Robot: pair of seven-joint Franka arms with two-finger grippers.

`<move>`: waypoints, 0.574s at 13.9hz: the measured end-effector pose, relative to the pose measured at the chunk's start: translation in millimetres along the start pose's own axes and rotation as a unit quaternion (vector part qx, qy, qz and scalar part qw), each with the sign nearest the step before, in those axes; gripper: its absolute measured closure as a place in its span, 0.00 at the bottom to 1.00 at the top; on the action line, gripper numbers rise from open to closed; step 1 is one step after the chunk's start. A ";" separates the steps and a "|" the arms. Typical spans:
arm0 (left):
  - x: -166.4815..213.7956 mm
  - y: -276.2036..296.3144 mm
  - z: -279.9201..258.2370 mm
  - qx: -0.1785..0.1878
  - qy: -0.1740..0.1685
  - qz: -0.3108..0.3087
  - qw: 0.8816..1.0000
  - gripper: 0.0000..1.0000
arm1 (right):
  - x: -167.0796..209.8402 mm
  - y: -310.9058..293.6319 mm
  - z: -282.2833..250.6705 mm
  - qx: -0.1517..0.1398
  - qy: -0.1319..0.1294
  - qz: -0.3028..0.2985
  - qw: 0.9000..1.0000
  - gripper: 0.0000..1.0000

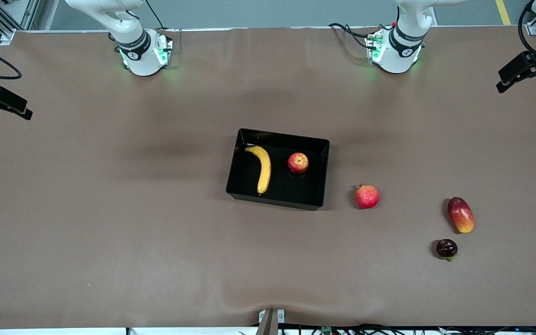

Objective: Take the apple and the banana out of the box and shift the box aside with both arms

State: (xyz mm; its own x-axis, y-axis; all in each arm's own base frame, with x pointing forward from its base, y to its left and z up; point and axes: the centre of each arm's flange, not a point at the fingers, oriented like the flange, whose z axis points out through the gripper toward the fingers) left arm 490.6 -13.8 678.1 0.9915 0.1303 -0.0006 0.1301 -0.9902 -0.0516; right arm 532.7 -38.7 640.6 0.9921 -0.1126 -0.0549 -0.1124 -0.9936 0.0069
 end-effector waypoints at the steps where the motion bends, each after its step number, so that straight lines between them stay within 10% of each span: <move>1: 0.0 0.0 -0.1 0.000 0.000 0.000 1.000 0.00 | 0.0 0.0 0.0 0.000 0.000 0.000 1.000 0.00; 8: 5.4 18.9 5.0 -0.002 -0.005 0.018 1.000 0.00 | -0.2 -1.4 0.1 0.000 -0.001 -0.001 1.000 0.00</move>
State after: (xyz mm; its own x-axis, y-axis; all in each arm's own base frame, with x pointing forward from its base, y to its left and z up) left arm 498.4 -31.5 672.2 0.9955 0.0943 -0.0128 0.0936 -0.9945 -0.0471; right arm 532.6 -37.3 640.5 0.9923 -0.1101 -0.0563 -0.1098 -0.9939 0.0070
